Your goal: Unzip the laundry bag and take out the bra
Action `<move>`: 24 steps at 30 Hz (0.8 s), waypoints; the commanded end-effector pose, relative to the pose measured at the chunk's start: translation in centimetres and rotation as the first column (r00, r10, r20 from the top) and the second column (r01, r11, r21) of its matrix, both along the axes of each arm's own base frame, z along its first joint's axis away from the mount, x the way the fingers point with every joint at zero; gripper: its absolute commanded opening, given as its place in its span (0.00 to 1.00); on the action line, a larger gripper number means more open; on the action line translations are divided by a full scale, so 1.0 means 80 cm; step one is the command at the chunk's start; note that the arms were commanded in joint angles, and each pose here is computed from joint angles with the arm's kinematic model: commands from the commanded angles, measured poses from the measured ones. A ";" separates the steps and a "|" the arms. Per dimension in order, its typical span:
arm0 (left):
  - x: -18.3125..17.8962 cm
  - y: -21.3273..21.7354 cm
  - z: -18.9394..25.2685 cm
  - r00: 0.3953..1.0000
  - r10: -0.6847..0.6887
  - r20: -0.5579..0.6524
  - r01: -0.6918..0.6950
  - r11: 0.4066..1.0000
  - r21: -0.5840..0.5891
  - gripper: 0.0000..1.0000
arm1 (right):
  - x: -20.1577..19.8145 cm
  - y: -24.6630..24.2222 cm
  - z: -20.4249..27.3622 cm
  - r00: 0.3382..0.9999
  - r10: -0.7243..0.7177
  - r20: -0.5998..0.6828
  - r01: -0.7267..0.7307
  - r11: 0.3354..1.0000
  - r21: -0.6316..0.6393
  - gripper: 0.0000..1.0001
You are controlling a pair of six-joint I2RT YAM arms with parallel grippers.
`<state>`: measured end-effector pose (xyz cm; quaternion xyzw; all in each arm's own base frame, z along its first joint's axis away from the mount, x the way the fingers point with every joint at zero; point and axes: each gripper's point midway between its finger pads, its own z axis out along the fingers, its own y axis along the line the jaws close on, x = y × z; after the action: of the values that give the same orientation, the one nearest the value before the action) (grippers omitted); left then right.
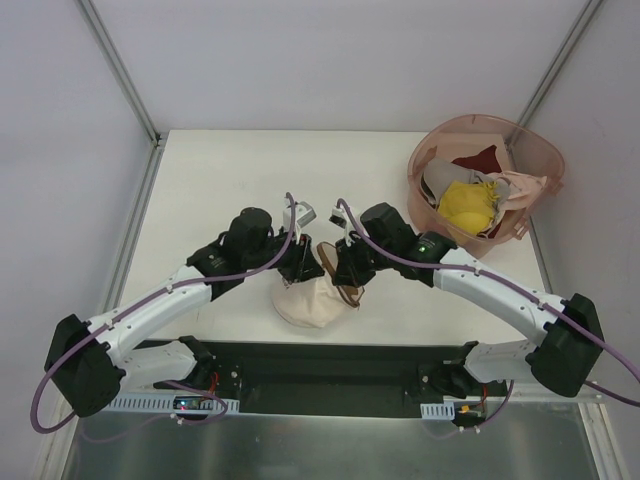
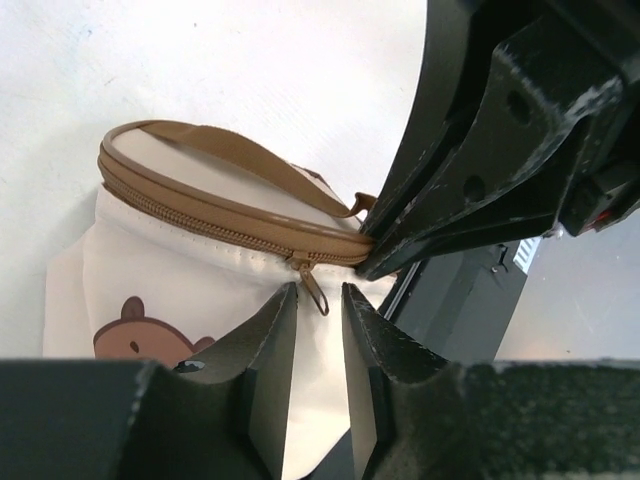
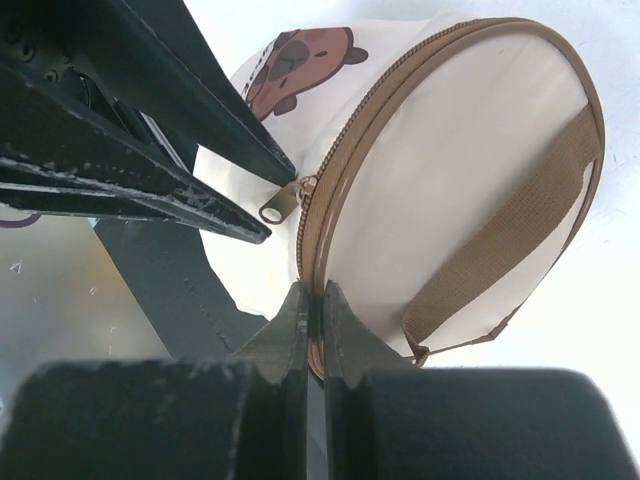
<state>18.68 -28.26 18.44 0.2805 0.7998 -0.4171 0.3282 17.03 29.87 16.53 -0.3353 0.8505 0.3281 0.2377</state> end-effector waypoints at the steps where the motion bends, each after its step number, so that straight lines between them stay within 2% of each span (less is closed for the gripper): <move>1: 0.000 -0.020 0.039 0.998 -0.045 0.034 0.048 0.996 -0.077 0.24 | 0.001 0.011 0.007 1.000 0.013 0.000 -0.013 0.999 0.042 0.01; 6: 0.004 -0.024 0.039 0.999 -0.042 0.018 0.044 0.996 -0.077 0.22 | 0.000 0.010 0.007 1.000 0.013 -0.001 -0.013 0.999 0.042 0.01; 9: 0.004 -0.026 0.037 0.999 -0.047 0.011 0.047 0.996 -0.074 0.15 | 0.001 0.010 0.007 1.000 0.013 0.000 -0.013 0.999 0.042 0.01; 13: 0.006 -0.023 0.037 0.999 -0.033 0.018 0.034 0.997 -0.072 0.00 | 0.000 0.010 0.006 1.000 0.015 -0.001 -0.015 0.999 0.040 0.01; 17: 0.008 -0.017 0.044 0.999 -0.008 0.048 0.011 0.997 -0.076 0.00 | 0.001 0.009 0.002 1.000 0.016 -0.004 -0.015 0.999 0.033 0.01; 21: 0.022 -0.003 0.041 0.993 0.088 0.085 -0.083 0.995 -0.057 0.00 | 0.002 0.008 0.002 1.000 0.012 0.002 -0.012 0.999 0.031 0.01; 24: 0.021 0.001 0.044 0.991 0.114 0.072 -0.110 0.992 -0.056 0.00 | 0.004 0.005 0.001 1.000 -0.006 0.013 0.006 1.000 0.022 0.01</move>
<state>19.82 -28.48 20.07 0.2624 0.7980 -0.4137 0.3511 17.15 30.10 16.43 -0.3345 0.8499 0.3312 0.2367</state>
